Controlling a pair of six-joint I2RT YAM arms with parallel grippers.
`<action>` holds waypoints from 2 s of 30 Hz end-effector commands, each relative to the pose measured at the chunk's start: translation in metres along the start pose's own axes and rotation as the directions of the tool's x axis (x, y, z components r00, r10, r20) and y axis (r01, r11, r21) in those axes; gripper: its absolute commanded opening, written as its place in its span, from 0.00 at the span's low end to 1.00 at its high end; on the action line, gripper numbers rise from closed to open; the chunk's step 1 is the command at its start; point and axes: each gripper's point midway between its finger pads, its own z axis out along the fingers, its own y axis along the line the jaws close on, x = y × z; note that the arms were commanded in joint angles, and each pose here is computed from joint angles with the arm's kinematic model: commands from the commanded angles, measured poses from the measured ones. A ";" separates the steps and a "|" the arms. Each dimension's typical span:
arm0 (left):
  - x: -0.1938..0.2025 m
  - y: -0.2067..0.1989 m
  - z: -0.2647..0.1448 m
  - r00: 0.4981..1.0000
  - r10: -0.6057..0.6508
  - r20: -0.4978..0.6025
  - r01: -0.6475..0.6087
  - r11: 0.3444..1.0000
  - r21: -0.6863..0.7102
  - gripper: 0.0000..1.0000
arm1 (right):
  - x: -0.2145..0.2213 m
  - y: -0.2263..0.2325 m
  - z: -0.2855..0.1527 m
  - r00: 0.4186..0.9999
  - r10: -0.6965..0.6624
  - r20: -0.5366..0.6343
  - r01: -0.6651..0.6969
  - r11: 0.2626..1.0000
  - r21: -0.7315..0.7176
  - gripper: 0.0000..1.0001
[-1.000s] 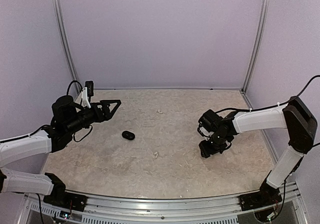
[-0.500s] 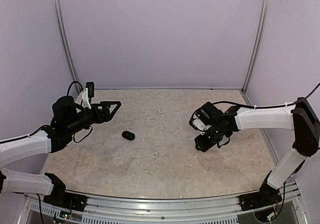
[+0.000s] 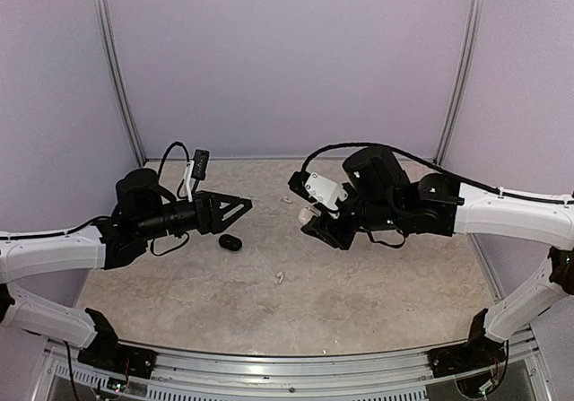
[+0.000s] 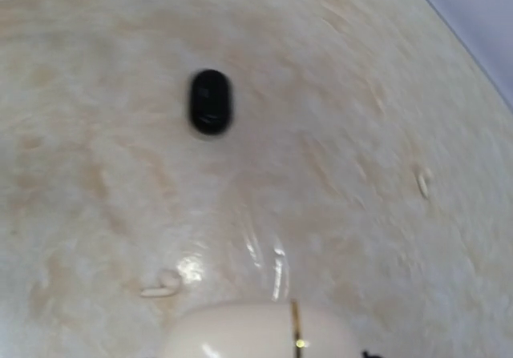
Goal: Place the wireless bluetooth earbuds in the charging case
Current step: Pass from the right arm to the left
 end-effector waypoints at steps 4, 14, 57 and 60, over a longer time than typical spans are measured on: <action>0.005 -0.057 0.025 0.999 0.011 -0.048 0.000 0.976 0.216 0.77 | -0.036 0.026 -0.017 0.977 -0.194 0.089 0.189 0.980 0.064 0.41; 0.031 -0.075 0.048 0.990 -0.005 -0.140 0.043 0.963 0.267 0.62 | -0.037 0.040 -0.008 0.954 -0.297 0.032 0.291 0.949 0.124 0.40; 0.035 -0.079 0.042 0.976 0.183 -0.115 -0.140 0.939 0.313 0.00 | -0.026 0.062 -0.041 0.971 -0.188 0.146 0.188 0.982 0.016 0.92; 0.034 -0.089 0.032 0.959 0.267 -0.092 -0.219 0.908 0.356 0.00 | -0.028 0.065 -0.051 0.975 -0.144 0.170 0.150 0.988 -0.023 0.94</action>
